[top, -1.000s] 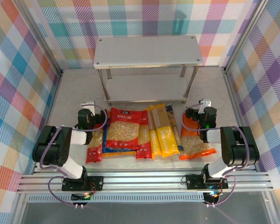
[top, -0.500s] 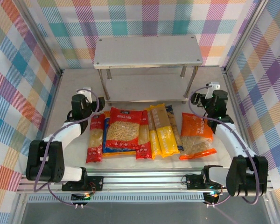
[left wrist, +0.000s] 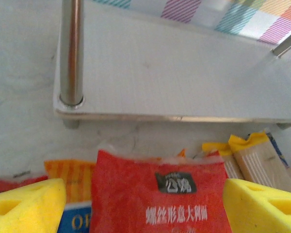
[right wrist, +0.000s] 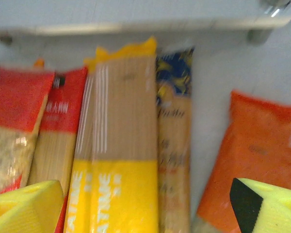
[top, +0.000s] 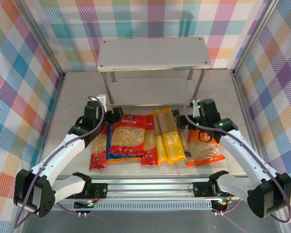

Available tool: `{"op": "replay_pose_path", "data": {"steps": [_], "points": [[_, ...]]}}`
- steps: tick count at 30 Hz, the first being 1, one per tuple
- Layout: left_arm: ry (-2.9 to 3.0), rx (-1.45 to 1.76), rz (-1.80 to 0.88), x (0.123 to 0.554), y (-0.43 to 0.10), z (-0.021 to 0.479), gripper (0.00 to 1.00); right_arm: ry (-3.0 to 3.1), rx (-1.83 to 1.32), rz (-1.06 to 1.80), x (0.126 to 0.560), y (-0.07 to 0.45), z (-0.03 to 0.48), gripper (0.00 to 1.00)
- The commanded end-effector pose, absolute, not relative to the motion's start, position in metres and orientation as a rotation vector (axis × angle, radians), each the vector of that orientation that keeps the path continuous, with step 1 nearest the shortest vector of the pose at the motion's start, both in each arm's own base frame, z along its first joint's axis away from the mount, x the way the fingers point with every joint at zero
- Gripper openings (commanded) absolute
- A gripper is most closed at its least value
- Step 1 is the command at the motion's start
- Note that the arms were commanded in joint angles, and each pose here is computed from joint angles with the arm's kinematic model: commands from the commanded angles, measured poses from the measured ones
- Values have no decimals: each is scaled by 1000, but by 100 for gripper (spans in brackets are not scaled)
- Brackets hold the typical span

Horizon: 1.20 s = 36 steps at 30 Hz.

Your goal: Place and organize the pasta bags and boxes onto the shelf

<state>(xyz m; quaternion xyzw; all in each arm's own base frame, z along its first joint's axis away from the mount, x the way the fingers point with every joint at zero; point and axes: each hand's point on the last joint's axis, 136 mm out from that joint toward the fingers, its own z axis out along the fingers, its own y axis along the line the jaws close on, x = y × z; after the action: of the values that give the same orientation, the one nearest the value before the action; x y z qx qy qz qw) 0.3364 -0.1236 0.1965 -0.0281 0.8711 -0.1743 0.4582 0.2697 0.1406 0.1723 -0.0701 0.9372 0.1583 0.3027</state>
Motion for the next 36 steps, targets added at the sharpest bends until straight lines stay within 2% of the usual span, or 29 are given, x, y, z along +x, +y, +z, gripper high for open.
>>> {"op": "replay_pose_path", "data": {"steps": [1,12,24,33,36], "points": [[2220,-128,-423,315,-119,181,83,2660,-145,344,240,143,139,90],[2274,-143,-439,310,-124,163,83,2846,-261,258,215,189,81,94],[2286,-147,-437,309,-124,159,84,2965,-242,45,209,182,51,99],[2288,-153,-429,312,-124,156,85,2989,-299,3,205,188,45,94],[2291,-153,-427,313,-124,155,85,2998,-298,-22,205,186,41,89]]}}
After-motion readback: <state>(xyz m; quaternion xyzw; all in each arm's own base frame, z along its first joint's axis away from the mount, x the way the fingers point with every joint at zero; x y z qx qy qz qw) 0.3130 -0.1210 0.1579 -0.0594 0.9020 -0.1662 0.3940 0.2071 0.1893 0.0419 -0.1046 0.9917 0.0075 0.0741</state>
